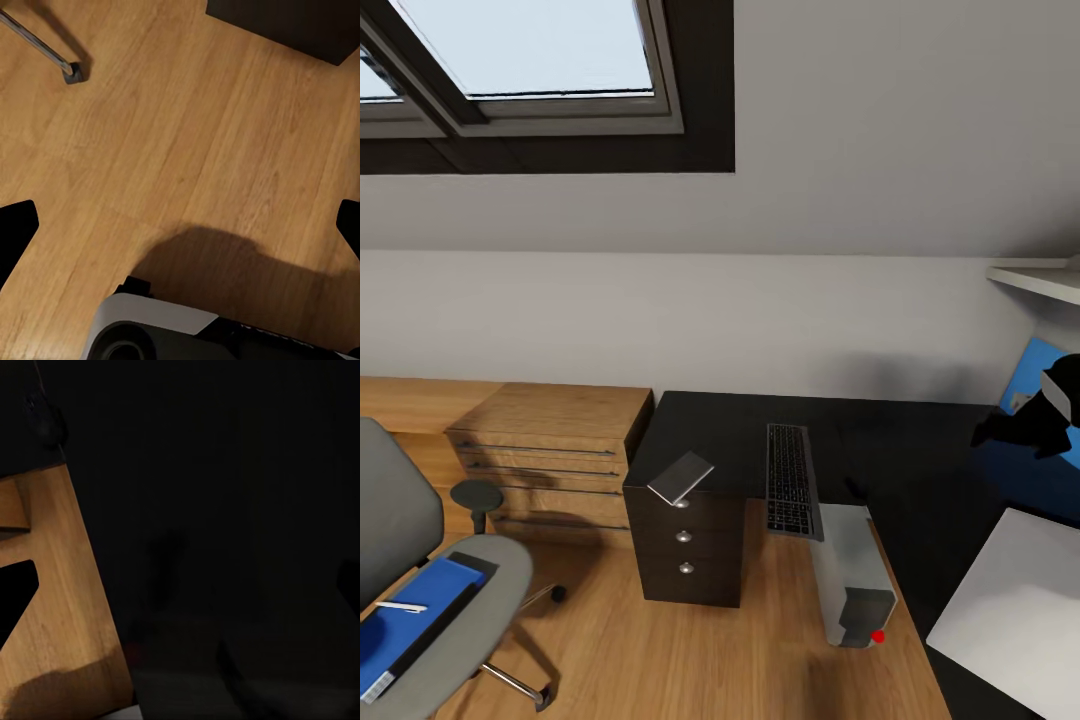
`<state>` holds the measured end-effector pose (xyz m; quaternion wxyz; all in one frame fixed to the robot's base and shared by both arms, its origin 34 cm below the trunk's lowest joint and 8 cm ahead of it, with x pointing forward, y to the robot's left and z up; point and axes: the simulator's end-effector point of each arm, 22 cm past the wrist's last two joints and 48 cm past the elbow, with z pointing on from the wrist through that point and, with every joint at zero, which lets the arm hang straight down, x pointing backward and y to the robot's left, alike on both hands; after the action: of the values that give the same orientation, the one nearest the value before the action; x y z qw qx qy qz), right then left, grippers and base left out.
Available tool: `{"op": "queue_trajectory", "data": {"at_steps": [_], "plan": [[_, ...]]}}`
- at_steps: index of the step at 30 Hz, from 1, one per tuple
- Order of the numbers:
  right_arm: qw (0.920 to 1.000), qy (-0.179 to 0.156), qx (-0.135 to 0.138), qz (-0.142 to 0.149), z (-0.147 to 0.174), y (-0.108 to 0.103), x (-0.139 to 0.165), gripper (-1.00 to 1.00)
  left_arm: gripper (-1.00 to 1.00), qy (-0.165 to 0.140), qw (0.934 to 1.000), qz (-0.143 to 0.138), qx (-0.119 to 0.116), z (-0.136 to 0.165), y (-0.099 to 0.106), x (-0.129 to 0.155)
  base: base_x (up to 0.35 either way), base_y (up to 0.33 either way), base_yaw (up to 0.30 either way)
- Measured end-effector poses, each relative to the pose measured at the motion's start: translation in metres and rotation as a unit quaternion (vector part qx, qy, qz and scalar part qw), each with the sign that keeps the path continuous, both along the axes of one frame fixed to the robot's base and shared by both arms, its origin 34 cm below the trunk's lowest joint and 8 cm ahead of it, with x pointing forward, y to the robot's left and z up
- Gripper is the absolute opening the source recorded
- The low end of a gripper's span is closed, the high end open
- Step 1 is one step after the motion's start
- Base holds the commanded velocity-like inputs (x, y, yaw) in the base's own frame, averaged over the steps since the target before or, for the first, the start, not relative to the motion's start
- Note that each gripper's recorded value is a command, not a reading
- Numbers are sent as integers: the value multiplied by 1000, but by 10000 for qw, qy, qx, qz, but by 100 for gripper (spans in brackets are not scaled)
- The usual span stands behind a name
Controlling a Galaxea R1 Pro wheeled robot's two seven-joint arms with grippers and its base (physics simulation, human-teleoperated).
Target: In the bedroom, organize the workspace by keeping the computer under the desk, ensuring the monitor is on the desk, placing the keyboard on the desk next to the monitor, placing the mouse on the desk next to the keyboard, moving the folder from the swivel chair onto the desk next to the mouse, stacking the notebook on top of the folder with the pen on top of the notebook, and positioning the swivel chair next to the desk.
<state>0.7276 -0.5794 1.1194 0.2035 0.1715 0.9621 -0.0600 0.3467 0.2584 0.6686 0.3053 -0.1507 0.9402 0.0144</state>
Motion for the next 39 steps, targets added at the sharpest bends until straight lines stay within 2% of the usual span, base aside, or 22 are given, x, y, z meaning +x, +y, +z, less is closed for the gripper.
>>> {"op": "queue_trajectory", "data": {"at_steps": [12, 39], "plan": [[10000, 52, -2, 5, -3, 0, -3, 100, 100, -2, 10000, 4, 0, 0, 0, 0, 0, 0, -31], [9999, 141, 65, 61, -14, 6, -5, 100, 100, -1, 10000, 3, -1, 0, 0, 0, 0, 0, -233]]}}
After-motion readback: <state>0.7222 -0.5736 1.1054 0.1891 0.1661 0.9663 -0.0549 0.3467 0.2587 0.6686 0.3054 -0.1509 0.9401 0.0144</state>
